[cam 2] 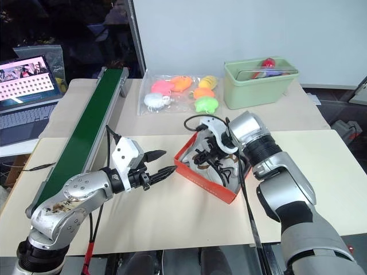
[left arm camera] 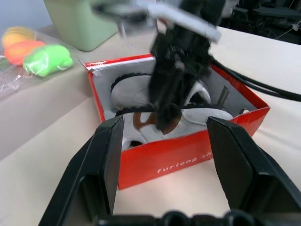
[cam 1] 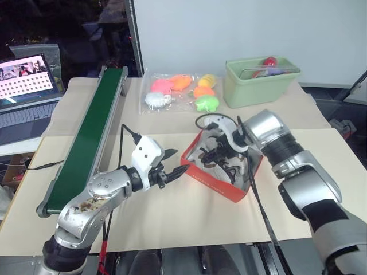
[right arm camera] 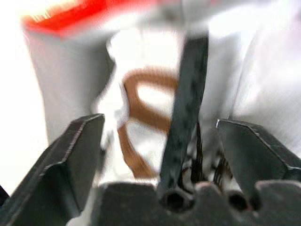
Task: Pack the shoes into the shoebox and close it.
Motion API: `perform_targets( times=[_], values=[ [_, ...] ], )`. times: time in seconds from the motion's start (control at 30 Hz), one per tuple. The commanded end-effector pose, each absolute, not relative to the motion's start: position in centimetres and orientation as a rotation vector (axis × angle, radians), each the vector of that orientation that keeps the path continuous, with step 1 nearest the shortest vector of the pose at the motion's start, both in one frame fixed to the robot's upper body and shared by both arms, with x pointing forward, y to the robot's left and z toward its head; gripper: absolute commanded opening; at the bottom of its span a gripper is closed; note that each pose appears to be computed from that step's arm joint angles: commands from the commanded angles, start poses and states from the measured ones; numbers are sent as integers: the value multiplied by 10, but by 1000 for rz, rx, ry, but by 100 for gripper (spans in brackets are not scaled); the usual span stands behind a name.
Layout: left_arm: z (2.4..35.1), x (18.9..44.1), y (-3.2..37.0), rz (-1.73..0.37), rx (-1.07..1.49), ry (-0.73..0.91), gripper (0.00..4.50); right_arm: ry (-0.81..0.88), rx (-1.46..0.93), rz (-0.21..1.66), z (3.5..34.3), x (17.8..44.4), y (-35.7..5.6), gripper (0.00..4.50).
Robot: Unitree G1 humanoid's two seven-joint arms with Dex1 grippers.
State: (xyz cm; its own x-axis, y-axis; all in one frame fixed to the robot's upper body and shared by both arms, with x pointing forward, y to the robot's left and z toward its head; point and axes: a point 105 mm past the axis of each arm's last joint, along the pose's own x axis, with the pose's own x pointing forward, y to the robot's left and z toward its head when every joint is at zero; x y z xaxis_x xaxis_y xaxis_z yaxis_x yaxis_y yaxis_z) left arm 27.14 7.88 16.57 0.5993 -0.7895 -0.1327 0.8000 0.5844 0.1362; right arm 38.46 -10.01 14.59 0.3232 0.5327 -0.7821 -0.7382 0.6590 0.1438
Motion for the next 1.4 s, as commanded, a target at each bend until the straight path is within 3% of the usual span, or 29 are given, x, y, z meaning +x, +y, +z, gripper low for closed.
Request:
perform_targets(
  times=[0.03, 0.27, 0.4, 0.53, 0.6, 0.73, 0.87, 1.1, 1.3, 1.4],
  values=[
    [178, 274, 74, -962, 218, 2, 293, 831, -231, 851, 169, 381, -107, 449],
    [175, 274, 69, -1010, 224, 3, 293, 612, -24, 867, 212, 371, -123, 449],
    [171, 273, 68, -1027, 218, 15, 293, 436, 72, 918, 241, 349, -152, 346],
    [162, 268, 68, -1061, 227, 56, 293, 265, 35, 913, 251, 304, -218, 203],
    [160, 267, 68, -1064, 229, 59, 293, 275, -15, 903, 247, 290, -232, 131],
    [161, 265, 67, -1068, 226, 57, 293, 457, -262, 814, 209, 273, -260, 4],
    [160, 264, 66, -1069, 225, 60, 293, 543, -396, 791, 179, 273, -261, 4],
    [162, 267, 68, -1058, 227, 60, 293, 588, -488, 918, 128, 271, -213, 4],
    [164, 270, 69, -1053, 230, 56, 293, 621, -486, 1144, 107, 244, -167, 4],
    [164, 271, 70, -1047, 229, 53, 293, 597, -473, 1181, 108, 244, -153, 4]
  ],
)
